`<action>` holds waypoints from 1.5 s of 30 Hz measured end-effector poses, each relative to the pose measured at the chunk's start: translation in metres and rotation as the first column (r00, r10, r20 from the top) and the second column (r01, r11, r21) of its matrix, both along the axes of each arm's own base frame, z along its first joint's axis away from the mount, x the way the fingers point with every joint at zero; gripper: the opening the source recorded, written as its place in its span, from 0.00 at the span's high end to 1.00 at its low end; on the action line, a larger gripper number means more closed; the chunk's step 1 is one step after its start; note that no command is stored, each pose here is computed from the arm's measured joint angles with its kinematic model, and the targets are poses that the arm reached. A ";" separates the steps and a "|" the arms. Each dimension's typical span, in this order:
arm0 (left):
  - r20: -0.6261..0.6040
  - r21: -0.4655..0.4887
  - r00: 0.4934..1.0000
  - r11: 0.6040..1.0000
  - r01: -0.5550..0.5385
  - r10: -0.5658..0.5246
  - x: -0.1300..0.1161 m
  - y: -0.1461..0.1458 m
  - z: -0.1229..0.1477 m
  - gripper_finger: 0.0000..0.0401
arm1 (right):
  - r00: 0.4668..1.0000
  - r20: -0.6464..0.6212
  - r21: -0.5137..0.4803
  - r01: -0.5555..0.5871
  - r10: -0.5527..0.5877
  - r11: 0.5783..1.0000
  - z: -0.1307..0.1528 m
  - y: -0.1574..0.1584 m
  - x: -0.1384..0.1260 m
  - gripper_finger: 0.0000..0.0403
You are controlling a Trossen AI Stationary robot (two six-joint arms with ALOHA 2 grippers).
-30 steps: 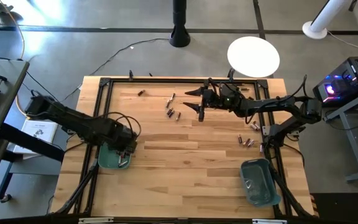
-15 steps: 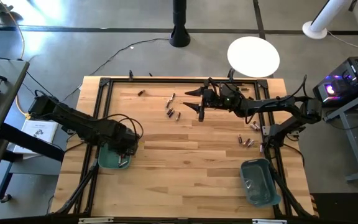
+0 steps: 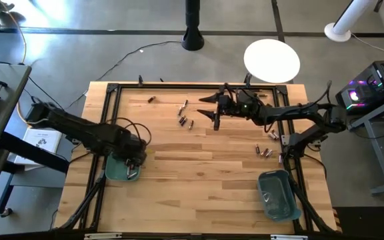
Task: Sort batteries
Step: Put the silver battery into the green bin
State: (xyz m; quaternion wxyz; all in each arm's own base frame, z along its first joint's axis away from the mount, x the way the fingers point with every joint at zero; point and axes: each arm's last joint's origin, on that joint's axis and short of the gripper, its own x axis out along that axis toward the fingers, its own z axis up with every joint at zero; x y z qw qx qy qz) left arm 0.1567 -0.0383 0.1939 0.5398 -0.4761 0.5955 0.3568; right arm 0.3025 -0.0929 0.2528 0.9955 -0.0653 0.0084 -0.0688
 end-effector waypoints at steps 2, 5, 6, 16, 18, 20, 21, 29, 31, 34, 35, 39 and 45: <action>0.031 -0.005 0.999 1.000 0.015 -0.015 -0.003 0.001 0.014 0.57 | 1.000 0.002 -0.005 0.003 -0.003 1.000 0.006 0.001 -0.005 0.48; 0.098 -0.001 0.995 0.999 0.033 -0.033 -0.007 0.002 0.037 0.58 | 1.000 -0.008 -0.004 0.014 -0.014 1.000 0.016 0.000 -0.014 0.48; 0.130 0.013 0.991 0.999 0.038 -0.040 -0.008 0.003 0.044 0.58 | 1.000 -0.020 -0.001 0.019 -0.019 1.000 0.019 0.000 -0.018 0.48; 0.497 0.628 0.754 0.777 0.028 -0.429 0.016 0.014 0.100 0.58 | 0.956 -0.280 0.149 0.132 -0.086 0.980 0.023 -0.007 -0.063 0.48; 0.457 0.761 0.704 0.649 0.006 -0.543 0.027 0.015 0.107 0.58 | 0.925 -0.361 0.202 0.203 -0.120 0.958 0.017 -0.010 -0.073 0.48; 0.387 0.849 0.681 0.529 0.001 -0.622 0.038 0.015 0.111 0.58 | 0.874 -0.452 0.236 0.309 -0.177 0.922 0.011 -0.014 -0.083 0.48; 0.353 0.878 0.673 0.479 0.003 -0.650 0.044 0.016 0.112 0.58 | 0.843 -0.498 0.251 0.365 -0.204 0.897 0.007 -0.016 -0.089 0.48; 0.191 0.932 0.648 0.344 0.117 -0.737 0.089 0.046 0.074 0.58 | 0.576 -0.792 0.319 0.675 -0.205 0.665 -0.021 -0.025 -0.126 0.48; 0.198 0.939 0.626 0.329 0.100 -0.754 0.097 0.059 0.061 0.58 | 0.524 -0.831 0.315 0.718 -0.185 0.621 -0.025 -0.026 -0.133 0.48; 0.240 0.952 0.602 0.306 0.007 -0.761 0.109 0.079 0.048 0.58 | 0.451 -0.879 0.300 0.774 -0.153 0.558 -0.031 -0.026 -0.143 0.48; 0.253 0.954 0.595 0.298 -0.023 -0.763 0.112 0.086 0.044 0.58 | 0.430 -0.891 0.295 0.789 -0.142 0.539 -0.032 -0.026 -0.145 0.47; 0.272 0.957 0.556 0.281 -0.071 -0.786 0.124 0.107 0.032 0.58 | 0.328 -0.941 0.256 0.854 -0.087 0.454 -0.041 -0.027 -0.154 0.42; 0.293 0.950 0.485 0.307 -0.053 -0.824 0.135 0.121 0.014 0.58 | 0.154 -0.978 0.199 0.893 0.141 0.403 -0.059 -0.018 -0.157 0.36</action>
